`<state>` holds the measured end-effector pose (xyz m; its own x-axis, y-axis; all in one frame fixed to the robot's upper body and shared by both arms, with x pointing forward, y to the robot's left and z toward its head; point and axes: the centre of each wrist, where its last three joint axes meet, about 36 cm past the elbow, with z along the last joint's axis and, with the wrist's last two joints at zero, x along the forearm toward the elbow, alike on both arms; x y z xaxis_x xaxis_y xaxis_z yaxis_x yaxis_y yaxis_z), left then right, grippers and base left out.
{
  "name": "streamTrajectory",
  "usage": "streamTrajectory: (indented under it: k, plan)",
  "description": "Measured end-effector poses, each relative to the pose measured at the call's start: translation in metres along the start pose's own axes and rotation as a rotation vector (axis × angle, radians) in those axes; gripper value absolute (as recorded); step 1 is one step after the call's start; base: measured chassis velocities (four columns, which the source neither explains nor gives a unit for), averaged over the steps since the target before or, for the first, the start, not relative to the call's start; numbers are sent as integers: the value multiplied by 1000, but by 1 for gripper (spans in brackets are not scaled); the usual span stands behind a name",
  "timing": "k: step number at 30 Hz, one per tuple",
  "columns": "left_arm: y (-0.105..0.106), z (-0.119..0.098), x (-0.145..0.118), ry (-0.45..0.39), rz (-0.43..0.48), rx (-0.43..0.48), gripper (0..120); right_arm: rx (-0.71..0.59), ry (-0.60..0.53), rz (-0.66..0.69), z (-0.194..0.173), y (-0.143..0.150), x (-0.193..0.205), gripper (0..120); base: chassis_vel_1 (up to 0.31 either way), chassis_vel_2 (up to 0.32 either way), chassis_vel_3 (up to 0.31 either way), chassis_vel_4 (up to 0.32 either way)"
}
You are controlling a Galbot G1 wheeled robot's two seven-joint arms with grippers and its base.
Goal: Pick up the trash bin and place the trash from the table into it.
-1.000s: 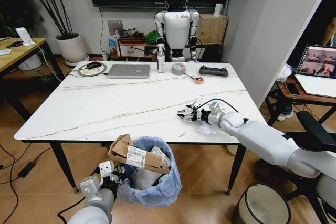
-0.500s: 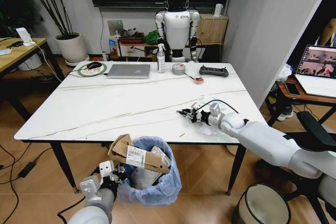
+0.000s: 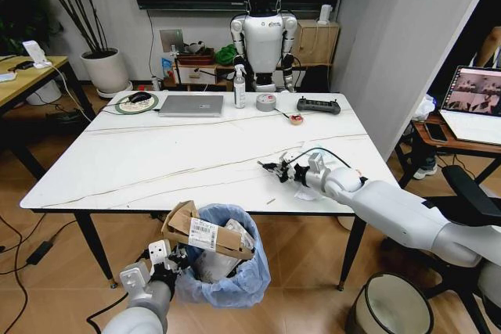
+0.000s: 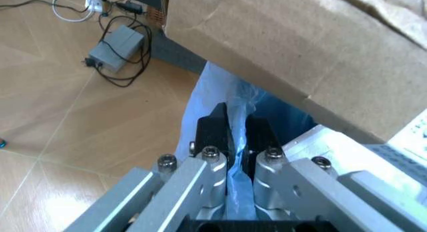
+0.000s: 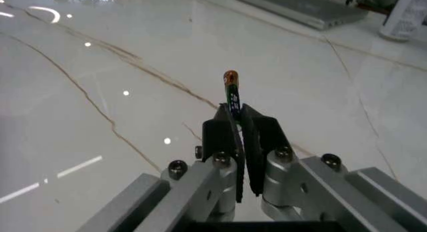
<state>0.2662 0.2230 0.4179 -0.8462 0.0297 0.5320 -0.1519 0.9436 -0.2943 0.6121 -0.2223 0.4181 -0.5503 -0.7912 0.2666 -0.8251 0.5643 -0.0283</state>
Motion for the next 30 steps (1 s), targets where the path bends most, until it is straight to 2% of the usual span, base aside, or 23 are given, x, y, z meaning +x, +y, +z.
streamTrajectory:
  k: [5, 10, 12, 18, 24, 30]
  plan:
    - [0, -1, 0, -3, 2, -2, 0, -12, -79, -68, -19, 23, 7, 0, 0, 0, 0, 0]
    - [-1, -2, -2, -7, 5, -4, 0, -18, -147, -168, -31, 59, 35, 0, 0, 0, 0, 0]
    - [-1, -3, -2, -7, 7, -5, 0, -19, -153, -182, -30, 64, 42, 0, 0, 0, 0, 0]
    - [-2, -6, -4, -10, 14, -6, 0, -37, -123, -229, 8, 96, 91, 0, 0, 0, 0, 0]
    - [-2, -8, -6, -10, 17, -3, 0, -30, -96, -251, 35, 108, 106, 0, 0, 0, 0, 0]
    - [-2, -6, -8, -4, 15, -1, 0, -9, -95, -280, 46, 113, 107, 0, 0, 0, 0, 0]
